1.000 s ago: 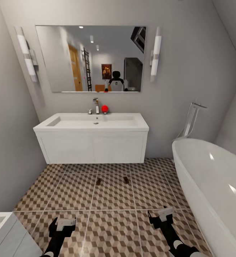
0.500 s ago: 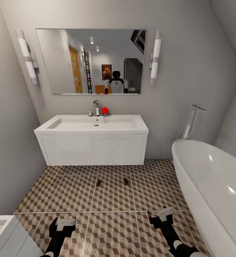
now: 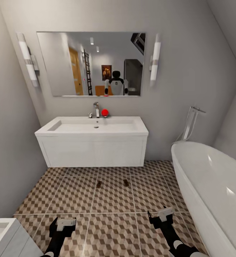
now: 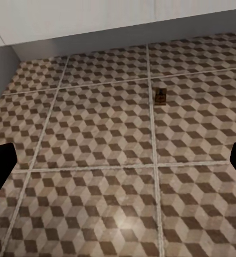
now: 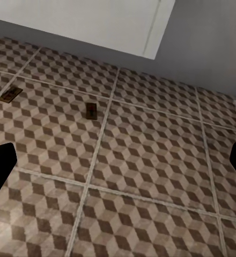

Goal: Take the four mousetraps from the cabinet in the bathroom and place them on the bathroom floor. Make sure all four end up on the same floor surface, and ensure that at least two of them are either under or directly next to the same bathroom sink.

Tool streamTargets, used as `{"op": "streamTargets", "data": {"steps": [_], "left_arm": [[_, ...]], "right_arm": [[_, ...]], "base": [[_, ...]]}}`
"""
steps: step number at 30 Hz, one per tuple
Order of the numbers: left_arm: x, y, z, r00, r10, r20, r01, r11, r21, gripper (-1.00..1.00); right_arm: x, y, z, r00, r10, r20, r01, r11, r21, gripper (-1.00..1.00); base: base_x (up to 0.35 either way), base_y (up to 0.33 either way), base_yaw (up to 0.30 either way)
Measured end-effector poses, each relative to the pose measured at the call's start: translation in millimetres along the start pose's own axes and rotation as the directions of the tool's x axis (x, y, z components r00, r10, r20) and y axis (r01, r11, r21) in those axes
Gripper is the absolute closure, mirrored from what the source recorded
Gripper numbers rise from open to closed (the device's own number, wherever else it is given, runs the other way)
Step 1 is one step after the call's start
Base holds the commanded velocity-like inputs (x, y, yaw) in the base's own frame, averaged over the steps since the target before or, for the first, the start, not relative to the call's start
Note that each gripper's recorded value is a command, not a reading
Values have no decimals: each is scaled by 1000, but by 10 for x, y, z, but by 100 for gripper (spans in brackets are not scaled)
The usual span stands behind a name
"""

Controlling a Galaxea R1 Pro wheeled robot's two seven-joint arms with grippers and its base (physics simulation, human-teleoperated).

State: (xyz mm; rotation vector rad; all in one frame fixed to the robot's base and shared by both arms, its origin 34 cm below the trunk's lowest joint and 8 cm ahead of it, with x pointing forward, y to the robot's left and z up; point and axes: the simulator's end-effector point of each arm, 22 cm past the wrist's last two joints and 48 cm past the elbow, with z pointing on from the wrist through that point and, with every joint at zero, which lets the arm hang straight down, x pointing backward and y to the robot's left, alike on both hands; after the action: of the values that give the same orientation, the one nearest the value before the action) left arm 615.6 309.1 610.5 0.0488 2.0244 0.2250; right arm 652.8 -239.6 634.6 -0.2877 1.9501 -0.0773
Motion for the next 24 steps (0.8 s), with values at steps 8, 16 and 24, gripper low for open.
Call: {"op": "streamTargets", "data": {"steps": [8,16,24], "left_arm": [[-120,27,-54,1000,1,0,-1,1000,0,-100],[-236,51,-108,1000,0,-1,0,1000,0,-100],[-347,77,-163,1000,0,-1,0,1000,-1,-100]], "right_arm": [[-123,-24,-48,1000,0,0,0,1000,0,-100],[-241,-50,-97,1000,0,0,0,1000,0,-100],[-355,-74,-146,1000,0,0,0,1000,0,-100]], "base": [[0,0,0],[0,0,0],[0,0,0]]}}
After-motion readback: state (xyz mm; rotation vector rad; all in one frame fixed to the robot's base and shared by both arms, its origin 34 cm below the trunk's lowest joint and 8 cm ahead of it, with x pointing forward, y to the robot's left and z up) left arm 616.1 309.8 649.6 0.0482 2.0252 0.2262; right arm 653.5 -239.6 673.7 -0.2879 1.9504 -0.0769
